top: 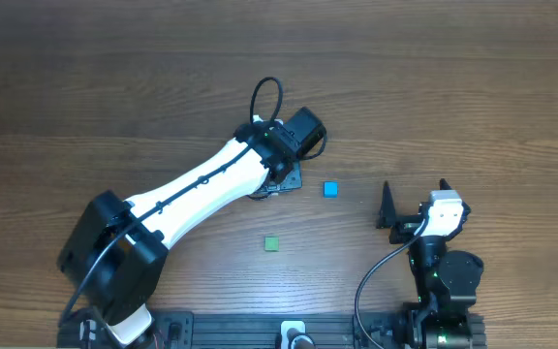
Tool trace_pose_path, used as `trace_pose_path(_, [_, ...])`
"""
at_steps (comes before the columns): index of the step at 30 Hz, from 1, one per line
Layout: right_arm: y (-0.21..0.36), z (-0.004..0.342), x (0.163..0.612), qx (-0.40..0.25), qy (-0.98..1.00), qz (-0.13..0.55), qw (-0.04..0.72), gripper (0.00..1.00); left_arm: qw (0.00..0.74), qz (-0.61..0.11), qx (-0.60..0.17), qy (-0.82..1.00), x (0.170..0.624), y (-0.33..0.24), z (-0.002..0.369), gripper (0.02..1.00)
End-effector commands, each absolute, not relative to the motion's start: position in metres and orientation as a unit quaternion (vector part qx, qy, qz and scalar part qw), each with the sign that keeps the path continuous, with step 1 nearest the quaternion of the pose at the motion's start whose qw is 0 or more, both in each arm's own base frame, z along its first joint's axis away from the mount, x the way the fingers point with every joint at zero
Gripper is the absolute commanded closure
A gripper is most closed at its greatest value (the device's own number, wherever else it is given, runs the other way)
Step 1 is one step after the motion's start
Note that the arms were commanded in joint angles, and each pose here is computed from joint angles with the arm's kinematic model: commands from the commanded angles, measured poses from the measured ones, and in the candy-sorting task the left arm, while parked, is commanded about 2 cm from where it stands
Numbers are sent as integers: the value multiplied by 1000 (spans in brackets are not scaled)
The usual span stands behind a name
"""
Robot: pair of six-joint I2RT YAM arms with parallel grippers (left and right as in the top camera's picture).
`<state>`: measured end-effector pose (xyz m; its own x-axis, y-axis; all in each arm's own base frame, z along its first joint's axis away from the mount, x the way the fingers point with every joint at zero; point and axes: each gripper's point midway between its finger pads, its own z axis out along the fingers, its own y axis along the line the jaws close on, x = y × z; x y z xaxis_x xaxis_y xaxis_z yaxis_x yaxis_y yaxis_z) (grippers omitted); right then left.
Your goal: Stack Cubes
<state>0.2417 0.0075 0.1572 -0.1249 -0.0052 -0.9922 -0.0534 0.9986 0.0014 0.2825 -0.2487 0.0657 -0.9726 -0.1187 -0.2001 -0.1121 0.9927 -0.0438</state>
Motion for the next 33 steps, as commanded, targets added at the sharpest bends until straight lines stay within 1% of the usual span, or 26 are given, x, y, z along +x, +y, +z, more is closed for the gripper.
trace_pose_path(1, [8,155,242,-23,749,16,662,7,105,-6,-66,992,284,-245,61,978])
trace_pose_path(25, [8,155,242,-23,749,16,662,7,95,3,-65,993,282,-245,52,967])
trace_pose_path(27, [8,155,242,-23,749,16,662,7,95,3,-65,993,282,-245,52,950])
trace_pose_path(33, [8,155,242,-23,749,16,662,7,95,3,-65,993,282,-245,52,792])
